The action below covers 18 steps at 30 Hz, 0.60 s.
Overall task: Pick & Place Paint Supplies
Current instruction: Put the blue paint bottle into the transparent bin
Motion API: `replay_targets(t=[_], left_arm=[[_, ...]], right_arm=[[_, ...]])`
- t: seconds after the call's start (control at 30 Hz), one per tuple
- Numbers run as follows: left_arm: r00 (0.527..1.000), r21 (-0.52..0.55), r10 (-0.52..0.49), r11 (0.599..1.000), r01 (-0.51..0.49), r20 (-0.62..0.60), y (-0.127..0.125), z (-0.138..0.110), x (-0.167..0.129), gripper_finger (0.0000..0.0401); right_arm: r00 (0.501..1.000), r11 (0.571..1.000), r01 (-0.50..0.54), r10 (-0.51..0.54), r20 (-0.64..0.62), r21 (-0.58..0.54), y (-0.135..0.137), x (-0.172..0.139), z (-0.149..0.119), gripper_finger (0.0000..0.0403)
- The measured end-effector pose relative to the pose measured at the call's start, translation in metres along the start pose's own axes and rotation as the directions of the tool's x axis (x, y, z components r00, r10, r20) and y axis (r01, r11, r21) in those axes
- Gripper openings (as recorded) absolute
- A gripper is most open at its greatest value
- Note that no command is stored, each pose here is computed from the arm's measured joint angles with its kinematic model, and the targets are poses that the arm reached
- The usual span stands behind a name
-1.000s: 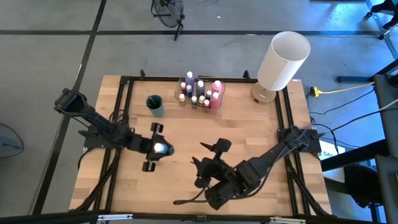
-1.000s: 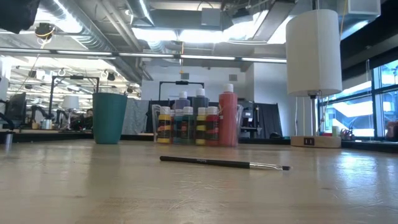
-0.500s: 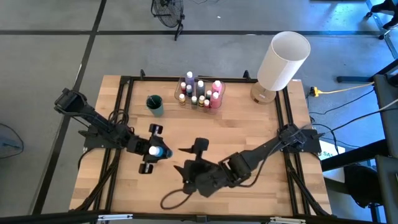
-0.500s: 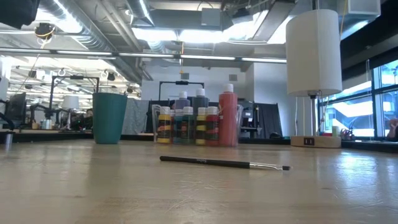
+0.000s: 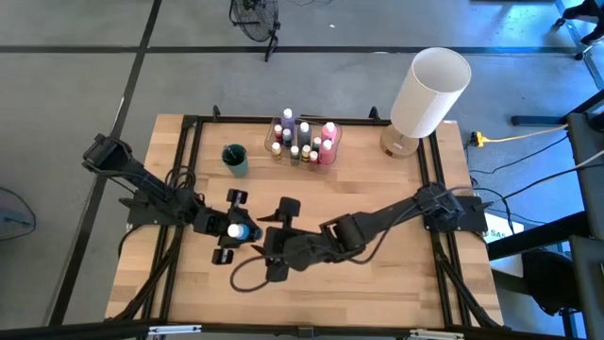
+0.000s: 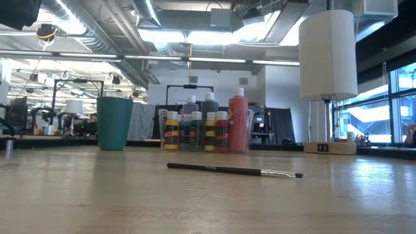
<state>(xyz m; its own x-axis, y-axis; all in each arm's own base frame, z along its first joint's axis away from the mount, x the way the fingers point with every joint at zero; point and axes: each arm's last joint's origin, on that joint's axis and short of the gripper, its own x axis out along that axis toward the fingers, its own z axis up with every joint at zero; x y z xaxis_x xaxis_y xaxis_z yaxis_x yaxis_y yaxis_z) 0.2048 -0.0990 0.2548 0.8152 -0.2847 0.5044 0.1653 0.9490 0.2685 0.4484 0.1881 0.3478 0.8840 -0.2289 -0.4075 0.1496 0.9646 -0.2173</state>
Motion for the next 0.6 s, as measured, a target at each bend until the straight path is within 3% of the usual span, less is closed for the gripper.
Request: replay_targets(t=[0.3,0.6], left_arm=[[1.000,0.009,0.005,1.000,-0.005,-0.019,-0.0002,-0.0016,-0.0001,0.0127],[0.999,0.010,0.017,1.000,-0.016,-0.030,0.0000,-0.0024,-0.0001,0.0127]], right_arm=[[1.000,1.000,0.001,-0.001,-0.003,-0.013,0.0005,0.0009,-0.0009,0.0298],[1.000,1.000,0.002,-0.002,0.005,-0.017,-0.0001,0.0014,0.0001,0.0223]])
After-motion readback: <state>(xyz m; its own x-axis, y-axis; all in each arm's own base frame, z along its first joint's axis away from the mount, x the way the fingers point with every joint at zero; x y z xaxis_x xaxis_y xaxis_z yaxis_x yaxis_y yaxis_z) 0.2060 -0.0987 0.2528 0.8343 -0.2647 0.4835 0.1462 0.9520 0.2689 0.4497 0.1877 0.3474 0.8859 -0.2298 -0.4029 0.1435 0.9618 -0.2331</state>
